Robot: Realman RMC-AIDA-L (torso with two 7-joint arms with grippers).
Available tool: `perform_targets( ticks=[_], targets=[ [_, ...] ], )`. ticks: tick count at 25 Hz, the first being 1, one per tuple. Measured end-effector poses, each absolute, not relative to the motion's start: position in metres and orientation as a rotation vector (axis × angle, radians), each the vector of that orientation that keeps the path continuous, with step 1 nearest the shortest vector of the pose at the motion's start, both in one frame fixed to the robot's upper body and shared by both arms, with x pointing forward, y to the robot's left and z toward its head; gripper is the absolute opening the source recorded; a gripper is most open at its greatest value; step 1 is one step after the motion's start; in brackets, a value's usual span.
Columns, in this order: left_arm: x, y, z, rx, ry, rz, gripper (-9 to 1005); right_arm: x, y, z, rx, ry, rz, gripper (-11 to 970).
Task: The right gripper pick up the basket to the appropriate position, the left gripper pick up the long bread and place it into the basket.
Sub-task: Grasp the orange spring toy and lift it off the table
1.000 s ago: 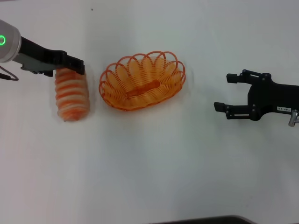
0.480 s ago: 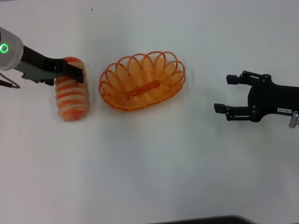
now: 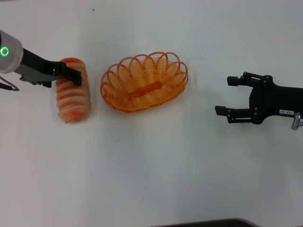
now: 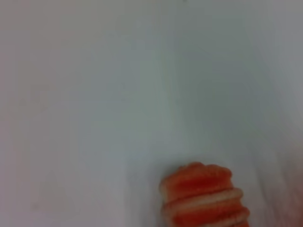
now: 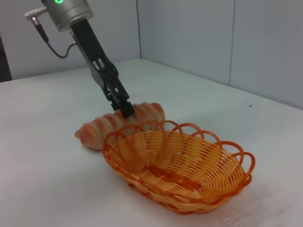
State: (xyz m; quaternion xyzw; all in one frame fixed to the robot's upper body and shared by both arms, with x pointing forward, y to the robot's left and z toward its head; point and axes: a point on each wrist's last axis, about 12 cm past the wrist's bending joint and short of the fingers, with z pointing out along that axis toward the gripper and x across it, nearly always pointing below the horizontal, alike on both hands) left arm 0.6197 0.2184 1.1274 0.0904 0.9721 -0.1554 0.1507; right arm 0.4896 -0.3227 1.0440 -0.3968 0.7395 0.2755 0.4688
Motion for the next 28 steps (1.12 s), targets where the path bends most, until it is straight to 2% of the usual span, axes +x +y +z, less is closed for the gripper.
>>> perform_targets(
  ticks=[28],
  targets=[
    [0.619, 0.203, 1.119, 0.353, 2.819, -0.416, 782, 0.489, -0.324, 1.044, -0.965, 1.816, 0.674, 926]
  ],
)
